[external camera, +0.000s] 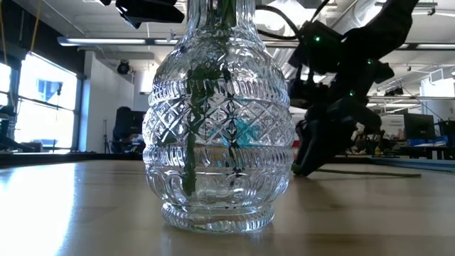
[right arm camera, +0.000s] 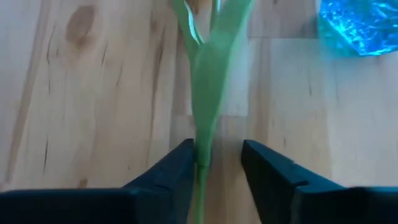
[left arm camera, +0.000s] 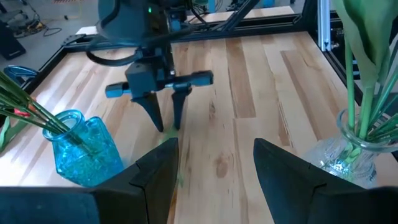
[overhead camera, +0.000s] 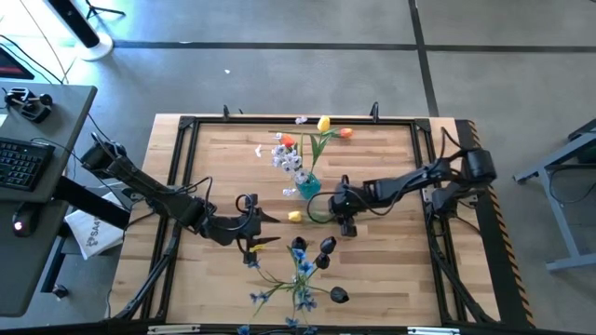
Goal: Sort flowers into vase by color
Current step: Put the yellow tulip into the blue vase, then put the orange tulip into the blue vase
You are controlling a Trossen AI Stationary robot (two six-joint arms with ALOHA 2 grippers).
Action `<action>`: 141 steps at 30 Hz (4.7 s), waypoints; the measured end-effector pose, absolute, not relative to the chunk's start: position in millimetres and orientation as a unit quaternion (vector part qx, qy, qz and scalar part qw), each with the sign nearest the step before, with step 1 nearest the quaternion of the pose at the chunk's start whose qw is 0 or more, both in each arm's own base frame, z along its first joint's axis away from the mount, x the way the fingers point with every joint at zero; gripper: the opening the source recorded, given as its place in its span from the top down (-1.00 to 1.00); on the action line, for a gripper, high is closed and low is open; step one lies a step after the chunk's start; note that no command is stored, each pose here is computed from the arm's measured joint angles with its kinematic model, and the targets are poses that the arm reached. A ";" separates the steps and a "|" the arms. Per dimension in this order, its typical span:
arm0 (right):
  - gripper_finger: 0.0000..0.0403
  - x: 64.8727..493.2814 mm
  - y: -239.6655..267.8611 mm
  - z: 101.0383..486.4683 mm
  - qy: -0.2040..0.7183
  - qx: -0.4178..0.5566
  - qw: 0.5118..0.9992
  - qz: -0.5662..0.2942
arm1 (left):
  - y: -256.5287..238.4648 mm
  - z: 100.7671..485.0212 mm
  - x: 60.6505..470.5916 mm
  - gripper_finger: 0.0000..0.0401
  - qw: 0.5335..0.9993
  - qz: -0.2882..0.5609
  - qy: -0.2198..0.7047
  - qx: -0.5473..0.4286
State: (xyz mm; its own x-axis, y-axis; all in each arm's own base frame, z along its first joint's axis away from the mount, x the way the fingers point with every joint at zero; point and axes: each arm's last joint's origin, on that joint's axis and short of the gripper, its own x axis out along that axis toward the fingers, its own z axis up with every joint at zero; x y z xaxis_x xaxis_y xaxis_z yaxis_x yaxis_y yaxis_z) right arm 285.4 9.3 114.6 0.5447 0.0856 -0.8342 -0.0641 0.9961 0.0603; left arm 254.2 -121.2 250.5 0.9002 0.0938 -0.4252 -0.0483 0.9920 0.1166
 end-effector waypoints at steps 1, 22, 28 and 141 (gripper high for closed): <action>0.37 287.3 9.4 112.8 0.479 0.012 0.877 0.043 | -121.2 250.5 254.2 0.02 0.973 0.037 0.221 0.052; 0.99 226.5 20.6 202.5 0.035 0.031 0.996 0.074 | -132.4 234.2 230.5 0.02 0.952 0.113 0.281 0.053; 1.00 205.4 9.3 230.3 -0.222 -0.015 0.974 0.033 | -133.0 234.9 230.3 0.02 0.953 0.120 0.273 0.055; 0.03 208.7 -111.9 217.3 0.365 0.121 0.842 -0.378 | -112.4 225.5 232.5 0.02 0.930 0.154 0.332 -0.028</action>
State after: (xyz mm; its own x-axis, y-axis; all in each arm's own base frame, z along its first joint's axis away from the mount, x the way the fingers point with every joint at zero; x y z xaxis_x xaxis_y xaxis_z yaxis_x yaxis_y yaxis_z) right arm 208.7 -111.9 217.3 0.4486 -0.5489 -0.7053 0.7246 0.6853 -0.0725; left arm 232.5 -112.4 225.5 0.7320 0.2683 -0.6263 -0.3056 0.9508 0.0502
